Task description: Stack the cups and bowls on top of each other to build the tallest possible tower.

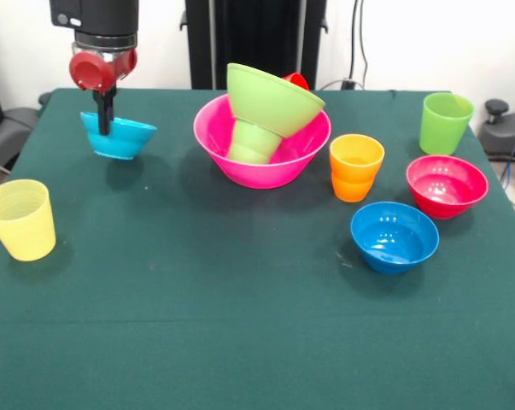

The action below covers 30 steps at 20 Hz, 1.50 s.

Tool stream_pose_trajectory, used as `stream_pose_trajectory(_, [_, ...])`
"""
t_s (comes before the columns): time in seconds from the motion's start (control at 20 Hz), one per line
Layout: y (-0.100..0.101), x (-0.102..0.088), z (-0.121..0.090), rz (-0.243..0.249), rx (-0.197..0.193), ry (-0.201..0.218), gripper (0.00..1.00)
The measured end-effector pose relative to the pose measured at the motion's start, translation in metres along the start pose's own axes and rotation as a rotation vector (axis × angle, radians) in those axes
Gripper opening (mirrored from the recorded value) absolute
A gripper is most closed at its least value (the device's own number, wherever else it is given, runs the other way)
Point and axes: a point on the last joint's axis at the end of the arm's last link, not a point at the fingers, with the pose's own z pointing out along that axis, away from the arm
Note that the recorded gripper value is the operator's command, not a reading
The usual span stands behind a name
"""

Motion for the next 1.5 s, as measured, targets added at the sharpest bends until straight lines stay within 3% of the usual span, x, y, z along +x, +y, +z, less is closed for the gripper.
stream_pose_trajectory(0.05, [0.0, 0.0, 0.0, -0.002, -0.003, 0.0, 0.0])
stream_pose_trajectory(0.2, [0.006, 0.014, -0.016, -0.039, -0.111, 0.023, 0.0])
stream_pose_trajectory(0.3, [0.011, 0.023, -0.031, -0.023, -0.198, 0.039, 0.0])
stream_pose_trajectory(0.35, [0.013, 0.026, -0.035, -0.01, -0.224, 0.043, 0.0])
stream_pose_trajectory(0.4, [0.016, 0.031, -0.047, 0.036, -0.285, 0.054, 0.0])
stream_pose_trajectory(0.5, [0.018, 0.035, -0.07, 0.132, -0.373, 0.074, 0.0])
stream_pose_trajectory(0.65, [0.014, 0.037, -0.099, 0.226, -0.447, 0.099, 0.0])
stream_pose_trajectory(0.75, [0.011, 0.038, -0.114, 0.266, -0.471, 0.111, 0.0])
stream_pose_trajectory(0.8, [0.007, 0.038, -0.131, 0.306, -0.493, 0.125, 0.0])
stream_pose_trajectory(0.95, [-0.004, 0.037, -0.163, 0.359, -0.51, 0.144, 0.0])
stream_pose_trajectory(1.0, [-0.014, 0.035, -0.188, 0.382, -0.506, 0.155, 0.0])
stream_pose_trajectory(1.05, [-0.018, 0.035, -0.197, 0.386, -0.502, 0.157, 0.0])
stream_pose_trajectory(1.35, [-0.035, 0.019, -0.237, 0.372, -0.441, 0.168, 0.0])
stream_pose_trajectory(1.5, [-0.044, -0.009, -0.249, 0.339, -0.393, 0.156, 0.0])
